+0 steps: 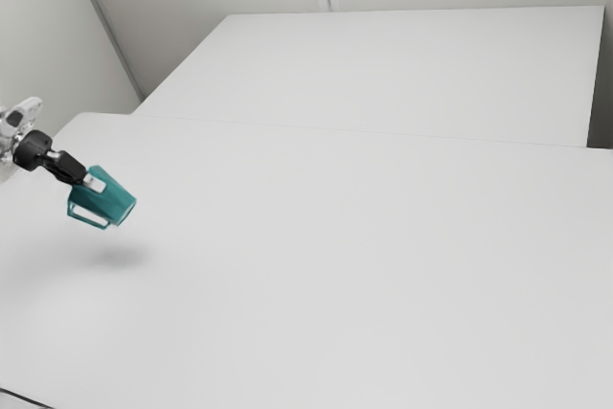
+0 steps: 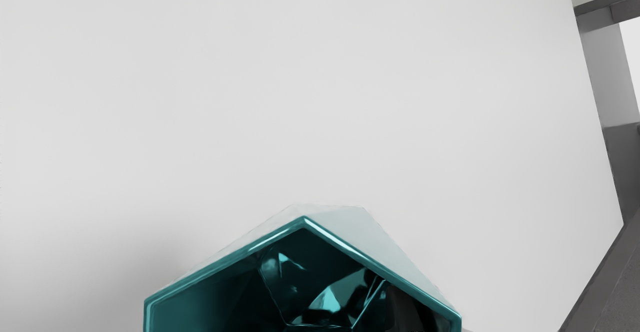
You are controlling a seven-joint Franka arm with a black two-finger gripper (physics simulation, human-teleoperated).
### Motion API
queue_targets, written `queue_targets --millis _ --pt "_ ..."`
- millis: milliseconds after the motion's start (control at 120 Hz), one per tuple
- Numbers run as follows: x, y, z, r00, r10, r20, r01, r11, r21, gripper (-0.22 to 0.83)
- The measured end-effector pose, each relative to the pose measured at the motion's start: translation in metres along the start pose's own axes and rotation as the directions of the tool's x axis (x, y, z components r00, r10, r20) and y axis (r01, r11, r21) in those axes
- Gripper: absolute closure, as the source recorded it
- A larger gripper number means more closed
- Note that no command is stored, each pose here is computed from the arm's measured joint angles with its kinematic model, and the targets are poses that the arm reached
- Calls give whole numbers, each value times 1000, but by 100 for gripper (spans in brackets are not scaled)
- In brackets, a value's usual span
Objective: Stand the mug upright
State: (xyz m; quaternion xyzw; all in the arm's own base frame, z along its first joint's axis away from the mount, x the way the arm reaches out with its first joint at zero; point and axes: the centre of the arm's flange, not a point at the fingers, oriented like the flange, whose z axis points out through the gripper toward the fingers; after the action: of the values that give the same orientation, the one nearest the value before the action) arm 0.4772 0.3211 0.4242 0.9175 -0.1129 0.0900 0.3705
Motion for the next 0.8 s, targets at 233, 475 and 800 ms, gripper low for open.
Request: queue_targets --millis 233,475,800 --pt "62 72 45 978 77 194 -116 973 200 79" --pt "99 140 77 949 84 305 -200 905 376 79" --pt "122 205 152 929 45 367 -250 809 533 79"
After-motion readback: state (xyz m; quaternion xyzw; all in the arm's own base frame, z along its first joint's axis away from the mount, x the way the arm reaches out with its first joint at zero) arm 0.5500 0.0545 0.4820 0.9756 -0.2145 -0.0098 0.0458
